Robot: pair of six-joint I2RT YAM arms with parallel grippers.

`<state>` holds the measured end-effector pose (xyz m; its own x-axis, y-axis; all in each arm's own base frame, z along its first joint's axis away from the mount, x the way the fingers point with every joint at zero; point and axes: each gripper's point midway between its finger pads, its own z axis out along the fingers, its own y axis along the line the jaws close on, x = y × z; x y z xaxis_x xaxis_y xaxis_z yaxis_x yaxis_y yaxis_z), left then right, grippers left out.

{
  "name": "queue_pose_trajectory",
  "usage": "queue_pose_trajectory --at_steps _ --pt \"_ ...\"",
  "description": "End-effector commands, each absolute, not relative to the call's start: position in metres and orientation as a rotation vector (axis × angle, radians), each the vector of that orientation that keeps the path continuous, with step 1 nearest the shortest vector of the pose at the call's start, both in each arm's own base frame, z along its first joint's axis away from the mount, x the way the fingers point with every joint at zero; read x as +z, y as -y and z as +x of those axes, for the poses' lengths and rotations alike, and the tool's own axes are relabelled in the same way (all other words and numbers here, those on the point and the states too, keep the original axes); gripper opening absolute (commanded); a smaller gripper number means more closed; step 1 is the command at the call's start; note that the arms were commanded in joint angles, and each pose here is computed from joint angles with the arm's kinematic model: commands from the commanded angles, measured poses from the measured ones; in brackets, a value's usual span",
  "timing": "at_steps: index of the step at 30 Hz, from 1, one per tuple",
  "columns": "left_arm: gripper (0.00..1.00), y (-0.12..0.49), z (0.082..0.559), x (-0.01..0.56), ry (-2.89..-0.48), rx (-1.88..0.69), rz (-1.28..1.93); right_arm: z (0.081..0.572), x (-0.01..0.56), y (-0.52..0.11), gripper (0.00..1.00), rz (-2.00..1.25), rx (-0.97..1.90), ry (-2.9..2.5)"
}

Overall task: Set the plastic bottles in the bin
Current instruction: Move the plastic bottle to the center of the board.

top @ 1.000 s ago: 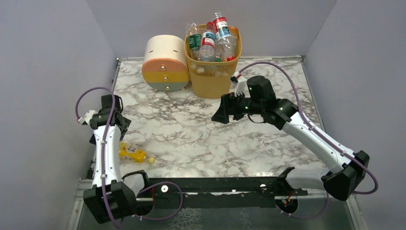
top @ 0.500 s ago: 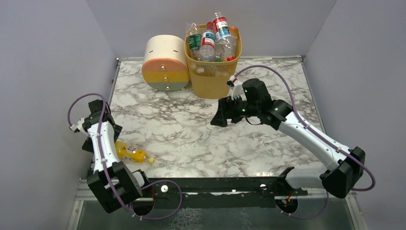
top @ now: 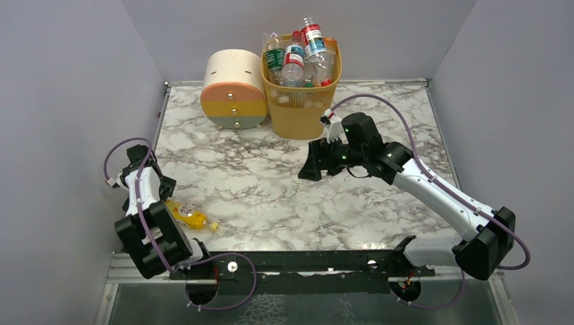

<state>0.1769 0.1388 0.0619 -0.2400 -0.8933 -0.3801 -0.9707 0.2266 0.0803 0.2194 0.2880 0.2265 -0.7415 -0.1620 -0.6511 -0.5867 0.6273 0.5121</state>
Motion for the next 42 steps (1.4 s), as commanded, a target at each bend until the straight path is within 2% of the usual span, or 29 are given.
queue_pose_trajectory --at_steps 1,5,13,22,42 --pt "0.97 -0.139 0.189 0.050 -2.238 0.374 -1.754 0.221 0.223 -0.292 0.88 -0.598 0.997 -2.284" --pt "0.95 -0.137 0.193 0.047 -2.237 0.339 -1.752 0.223 0.217 -0.296 0.88 -0.590 1.009 -2.296" --pt "0.78 -0.120 0.208 0.045 -2.236 0.181 -1.722 0.227 0.211 -0.301 0.88 -0.568 1.024 -2.315" --pt "0.68 -0.086 0.221 0.048 -2.276 0.025 -1.601 0.228 0.207 -0.302 0.87 -0.538 1.022 -2.337" --pt "0.66 0.061 0.272 0.077 -2.406 -0.140 -1.179 0.227 0.203 -0.287 0.86 -0.467 0.940 -2.373"
